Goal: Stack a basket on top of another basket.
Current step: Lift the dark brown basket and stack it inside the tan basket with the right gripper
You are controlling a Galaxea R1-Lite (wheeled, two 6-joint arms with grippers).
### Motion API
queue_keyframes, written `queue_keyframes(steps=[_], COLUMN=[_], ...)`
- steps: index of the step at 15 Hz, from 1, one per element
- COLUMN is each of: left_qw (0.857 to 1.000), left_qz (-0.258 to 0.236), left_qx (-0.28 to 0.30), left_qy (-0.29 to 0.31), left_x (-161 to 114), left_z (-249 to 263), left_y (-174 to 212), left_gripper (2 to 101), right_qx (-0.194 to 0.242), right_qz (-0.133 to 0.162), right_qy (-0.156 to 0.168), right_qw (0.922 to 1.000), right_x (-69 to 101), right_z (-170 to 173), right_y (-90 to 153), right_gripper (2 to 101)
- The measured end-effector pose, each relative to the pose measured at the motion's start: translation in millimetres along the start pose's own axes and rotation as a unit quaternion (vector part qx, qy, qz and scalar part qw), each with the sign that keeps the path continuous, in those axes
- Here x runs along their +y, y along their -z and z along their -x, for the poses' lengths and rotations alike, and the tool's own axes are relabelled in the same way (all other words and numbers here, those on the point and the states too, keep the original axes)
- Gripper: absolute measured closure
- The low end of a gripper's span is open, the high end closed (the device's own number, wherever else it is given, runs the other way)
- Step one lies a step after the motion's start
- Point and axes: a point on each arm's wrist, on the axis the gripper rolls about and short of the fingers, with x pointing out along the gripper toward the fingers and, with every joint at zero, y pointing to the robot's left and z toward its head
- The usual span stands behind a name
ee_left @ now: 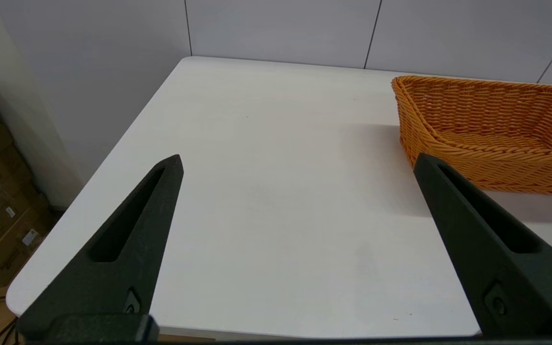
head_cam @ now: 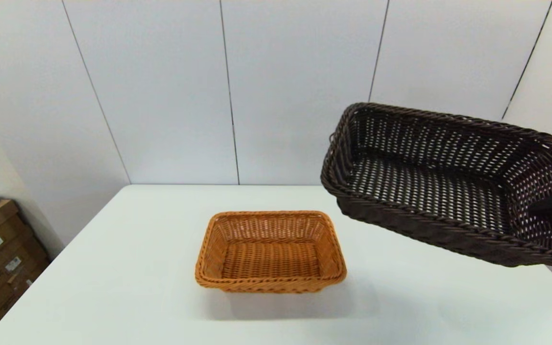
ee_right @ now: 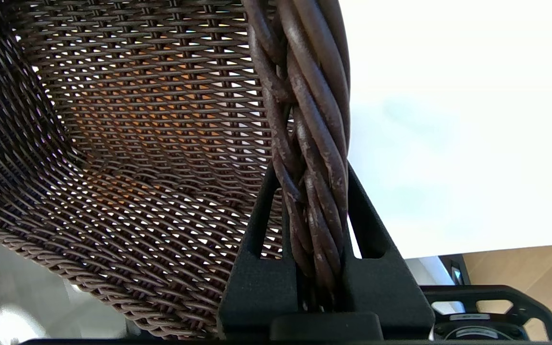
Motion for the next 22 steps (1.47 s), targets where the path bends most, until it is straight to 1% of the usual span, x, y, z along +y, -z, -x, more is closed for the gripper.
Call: queue_keyframes(steps=[3,5,7,8,10,12,13,14,16,19,22], left_qw=[1.000,1.000,1.000,1.000,1.000,1.000,1.000,1.000,1.000,1.000,1.000], left_qz=[0.000,0.000,0.000,0.000,0.000,0.000,0.000,0.000,0.000,0.000,0.000], left_qx=[0.000,0.000,0.000,0.000,0.000,0.000,0.000,0.000,0.000,0.000,0.000], left_qy=[0.000,0.000,0.000,0.000,0.000,0.000,0.000,0.000,0.000,0.000,0.000], left_x=[0.0,0.0,0.0,0.0,0.0,0.0,0.0,0.0,0.0,0.0,0.0], left_z=[0.0,0.0,0.0,0.0,0.0,0.0,0.0,0.0,0.0,0.0,0.0], left_y=[0.0,0.0,0.0,0.0,0.0,0.0,0.0,0.0,0.0,0.0,0.0], left_gripper=[5.4,5.4,5.4,5.4,5.4,5.4,5.4,5.4,5.4,5.4,5.4], right_qx=[0.025,0.036,0.044,0.045,0.026,-0.008,-0.019,-0.021,-0.006,0.019,0.032], right_qz=[0.040,0.058,0.074,0.081,0.093,0.102,0.107,0.110,0.114,0.135,0.157], right_qy=[-0.034,-0.055,-0.066,-0.069,-0.075,-0.073,-0.065,-0.055,-0.047,-0.035,-0.047], right_qw=[0.9983,0.9961,0.9941,0.9934,0.9925,0.9921,0.9920,0.9921,0.9923,0.9901,0.9859], right_x=[22.0,37.1,51.1,58.9,76.1,97.4,106.7,114.7,127.3,144.0,163.9], right_z=[-2.0,-3.3,-7.8,-11.3,-19.7,-33.8,-42.4,-51.6,-68.6,-91.0,-101.4], right_y=[12.9,17.3,16.4,15.6,13.3,13.7,15.3,17.7,24.7,39.6,50.5], right_gripper=[87.9,87.9,87.9,87.9,87.9,87.9,87.9,87.9,87.9,87.9,87.9])
